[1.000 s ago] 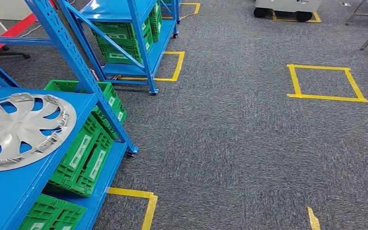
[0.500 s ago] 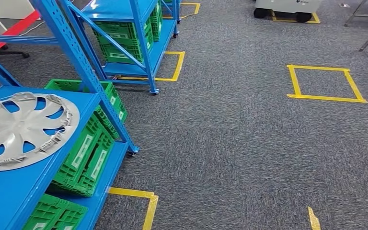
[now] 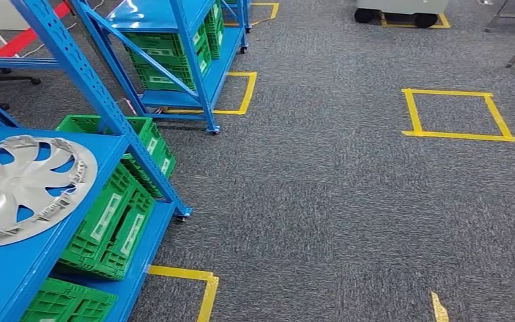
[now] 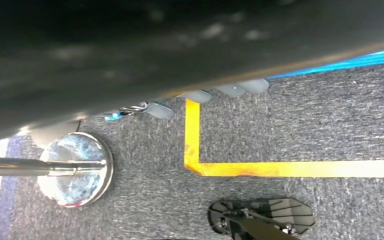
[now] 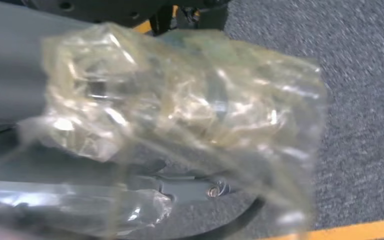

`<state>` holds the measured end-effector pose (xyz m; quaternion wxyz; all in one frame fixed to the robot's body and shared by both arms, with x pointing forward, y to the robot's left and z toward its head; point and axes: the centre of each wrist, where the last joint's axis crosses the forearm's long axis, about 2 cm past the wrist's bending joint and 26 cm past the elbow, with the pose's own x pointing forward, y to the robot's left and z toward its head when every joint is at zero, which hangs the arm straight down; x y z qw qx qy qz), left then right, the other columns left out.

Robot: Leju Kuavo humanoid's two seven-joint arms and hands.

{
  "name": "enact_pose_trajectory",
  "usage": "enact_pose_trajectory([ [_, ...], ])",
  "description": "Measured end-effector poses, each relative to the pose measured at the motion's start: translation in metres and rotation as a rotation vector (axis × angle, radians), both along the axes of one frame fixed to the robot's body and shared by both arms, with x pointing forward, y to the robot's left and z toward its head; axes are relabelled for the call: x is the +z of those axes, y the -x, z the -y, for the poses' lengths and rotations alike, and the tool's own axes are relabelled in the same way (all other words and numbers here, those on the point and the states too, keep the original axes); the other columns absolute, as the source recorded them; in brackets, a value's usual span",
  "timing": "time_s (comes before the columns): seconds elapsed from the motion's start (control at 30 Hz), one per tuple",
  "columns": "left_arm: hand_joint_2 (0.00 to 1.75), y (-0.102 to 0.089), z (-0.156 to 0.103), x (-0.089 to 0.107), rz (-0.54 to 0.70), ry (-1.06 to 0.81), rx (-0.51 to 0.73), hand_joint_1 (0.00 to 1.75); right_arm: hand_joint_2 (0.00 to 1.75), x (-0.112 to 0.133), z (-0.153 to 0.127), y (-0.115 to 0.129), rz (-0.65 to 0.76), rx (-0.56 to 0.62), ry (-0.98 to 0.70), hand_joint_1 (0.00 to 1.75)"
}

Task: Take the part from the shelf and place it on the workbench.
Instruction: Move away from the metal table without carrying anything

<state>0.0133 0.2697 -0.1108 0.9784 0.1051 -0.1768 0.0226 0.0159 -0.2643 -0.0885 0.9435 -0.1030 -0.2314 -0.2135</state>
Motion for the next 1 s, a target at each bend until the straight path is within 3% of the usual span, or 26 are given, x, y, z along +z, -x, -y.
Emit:
enact_pose_trajectory([
  [1.0,0.0,0.002,0.0003,-0.0001,-0.005,-0.002,0.014,0.0,0.0,-0.0009,0.0001,0.0013,-0.005,0.001,-0.002,0.0],
])
